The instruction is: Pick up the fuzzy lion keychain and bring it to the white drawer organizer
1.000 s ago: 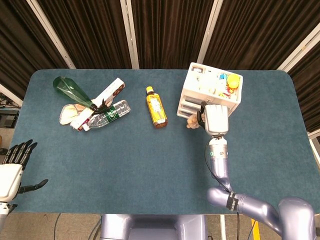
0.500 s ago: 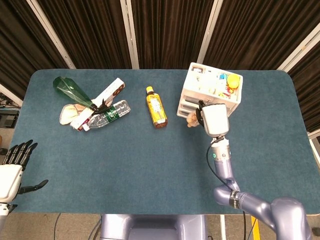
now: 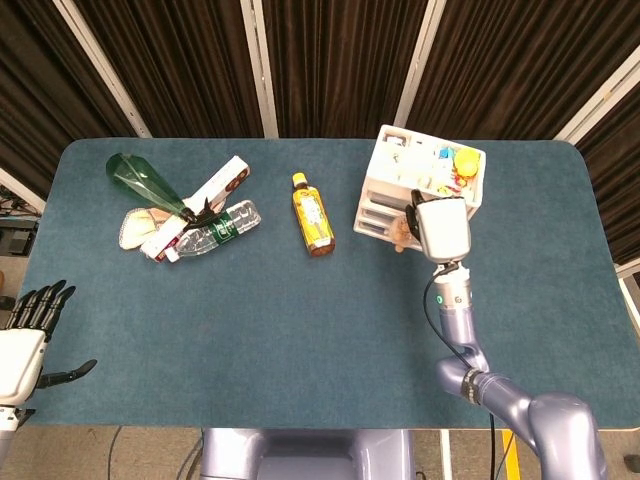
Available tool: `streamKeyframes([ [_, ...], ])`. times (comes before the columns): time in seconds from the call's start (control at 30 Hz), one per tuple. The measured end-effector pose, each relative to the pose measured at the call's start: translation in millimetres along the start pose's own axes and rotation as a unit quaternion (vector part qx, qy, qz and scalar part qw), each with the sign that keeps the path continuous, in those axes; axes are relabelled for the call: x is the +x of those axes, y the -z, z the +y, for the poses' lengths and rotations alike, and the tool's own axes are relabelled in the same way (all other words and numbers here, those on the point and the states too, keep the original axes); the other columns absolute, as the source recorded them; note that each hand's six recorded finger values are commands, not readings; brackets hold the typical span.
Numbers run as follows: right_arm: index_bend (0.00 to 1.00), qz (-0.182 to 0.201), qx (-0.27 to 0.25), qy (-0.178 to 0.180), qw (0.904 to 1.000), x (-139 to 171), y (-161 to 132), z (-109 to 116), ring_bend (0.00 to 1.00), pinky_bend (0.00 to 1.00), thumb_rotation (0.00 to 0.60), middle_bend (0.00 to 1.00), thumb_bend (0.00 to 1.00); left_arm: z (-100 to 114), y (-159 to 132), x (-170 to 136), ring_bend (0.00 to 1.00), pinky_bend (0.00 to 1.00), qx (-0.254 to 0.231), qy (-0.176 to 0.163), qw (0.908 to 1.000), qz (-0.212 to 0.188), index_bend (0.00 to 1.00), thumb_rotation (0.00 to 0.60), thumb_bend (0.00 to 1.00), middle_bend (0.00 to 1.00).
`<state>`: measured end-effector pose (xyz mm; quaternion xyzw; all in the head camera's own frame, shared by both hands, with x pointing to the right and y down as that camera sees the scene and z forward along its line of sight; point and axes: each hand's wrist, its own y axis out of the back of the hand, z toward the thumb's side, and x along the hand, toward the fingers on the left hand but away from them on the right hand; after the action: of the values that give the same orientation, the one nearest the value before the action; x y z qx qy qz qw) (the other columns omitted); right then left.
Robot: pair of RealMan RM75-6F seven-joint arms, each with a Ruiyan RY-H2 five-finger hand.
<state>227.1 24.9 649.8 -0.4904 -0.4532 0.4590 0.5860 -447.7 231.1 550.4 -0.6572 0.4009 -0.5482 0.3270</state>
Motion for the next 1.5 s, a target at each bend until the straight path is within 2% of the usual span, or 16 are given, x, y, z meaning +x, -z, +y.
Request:
streamKeyframes([
  [0.53,0.69,-0.011,0.007,-0.014,0.9998,4,14,-10,1.0,1.0,0.6,1.0,0.5,-1,-1,-1,0.0,0.0,0.001,0.0,1.0,-0.002,0.0,0.541,0.03,0.0],
  [1.5,0.69,-0.012,0.005,-0.014,0.9998,3,7,-11,1.0,1.0,0.6,1.0,0.5,0,-2,-1,0.0,0.0,0.0,0.0,1.0,-0.003,0.0,0.537,0.03,0.0],
])
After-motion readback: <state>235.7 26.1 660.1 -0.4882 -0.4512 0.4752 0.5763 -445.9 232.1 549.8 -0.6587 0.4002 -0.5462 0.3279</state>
